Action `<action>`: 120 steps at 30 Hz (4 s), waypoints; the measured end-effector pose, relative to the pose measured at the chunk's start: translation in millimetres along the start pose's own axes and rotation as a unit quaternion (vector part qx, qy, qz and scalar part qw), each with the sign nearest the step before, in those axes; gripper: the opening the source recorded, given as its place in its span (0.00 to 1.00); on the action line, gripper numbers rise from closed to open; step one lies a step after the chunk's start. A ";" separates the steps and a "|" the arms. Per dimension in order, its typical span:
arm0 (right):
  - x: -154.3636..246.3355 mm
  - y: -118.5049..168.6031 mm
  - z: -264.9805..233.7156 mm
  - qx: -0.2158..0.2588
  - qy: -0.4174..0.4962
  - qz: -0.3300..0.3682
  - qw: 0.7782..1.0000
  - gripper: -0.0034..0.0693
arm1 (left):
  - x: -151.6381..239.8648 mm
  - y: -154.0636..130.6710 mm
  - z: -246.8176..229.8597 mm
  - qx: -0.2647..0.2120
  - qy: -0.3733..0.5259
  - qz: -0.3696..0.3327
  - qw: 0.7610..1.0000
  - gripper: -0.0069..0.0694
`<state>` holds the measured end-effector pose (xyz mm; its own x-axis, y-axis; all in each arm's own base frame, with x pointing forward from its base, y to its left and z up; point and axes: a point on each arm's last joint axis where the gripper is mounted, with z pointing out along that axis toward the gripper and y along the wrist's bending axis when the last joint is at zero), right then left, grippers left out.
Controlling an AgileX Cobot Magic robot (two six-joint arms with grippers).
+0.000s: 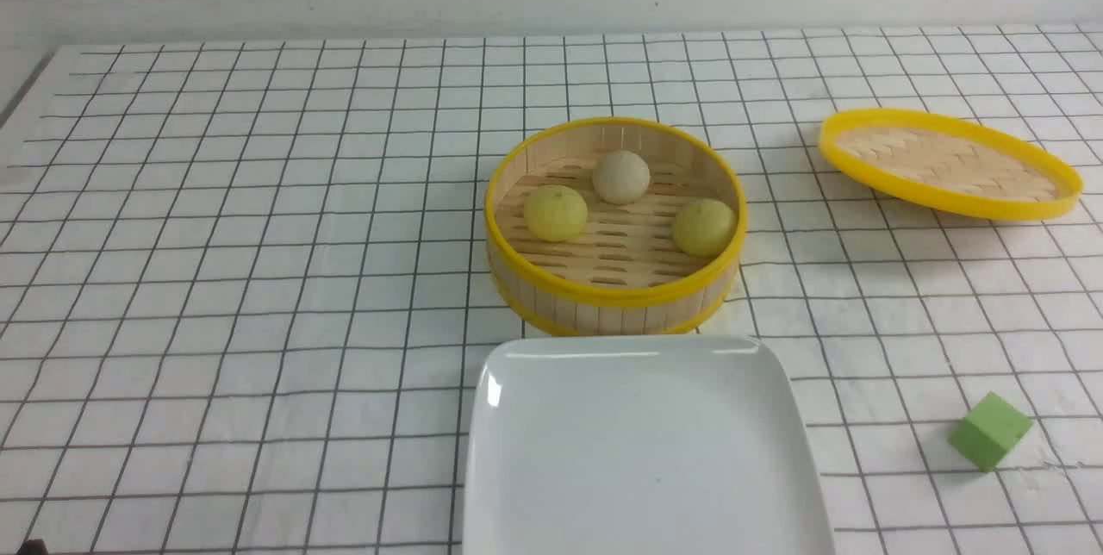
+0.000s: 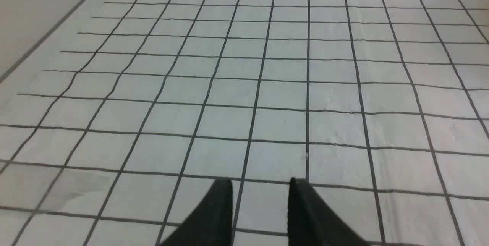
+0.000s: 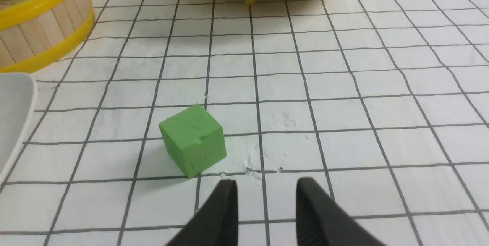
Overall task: Put the steamed buns into the plate on the white-black tablecloth.
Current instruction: 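Reach toward a bun in the bamboo steamer with the right gripper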
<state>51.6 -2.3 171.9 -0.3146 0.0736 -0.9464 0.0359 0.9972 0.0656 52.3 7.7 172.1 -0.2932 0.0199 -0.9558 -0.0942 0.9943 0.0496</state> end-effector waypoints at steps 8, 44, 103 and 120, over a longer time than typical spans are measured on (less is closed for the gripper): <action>0.0 0.0 0.0 0.000 0.000 0.000 1.000 0.38 | 0.0 0.0 0.0 0.000 0.000 0.000 1.000 0.41; -1.0 -6.5 0.0 0.036 -0.005 -0.084 0.996 0.38 | 0.0 0.0 0.0 0.000 0.000 0.000 1.000 0.41; -160.0 202.5 293.9 -0.210 0.343 -0.173 0.899 0.58 | -135.7 -39.3 59.9 0.190 0.363 -0.153 0.899 0.19; -165.9 217.6 327.6 -0.198 0.322 -0.222 0.899 0.06 | -135.2 -38.5 60.0 0.187 0.364 -0.148 0.900 0.40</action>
<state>422.3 198.1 239.5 -0.7029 -0.4667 -0.5368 -0.5287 0.8476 -0.0446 152.7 -27.1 282.0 -0.8663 -0.1905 -0.4618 0.0166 0.9130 -0.4076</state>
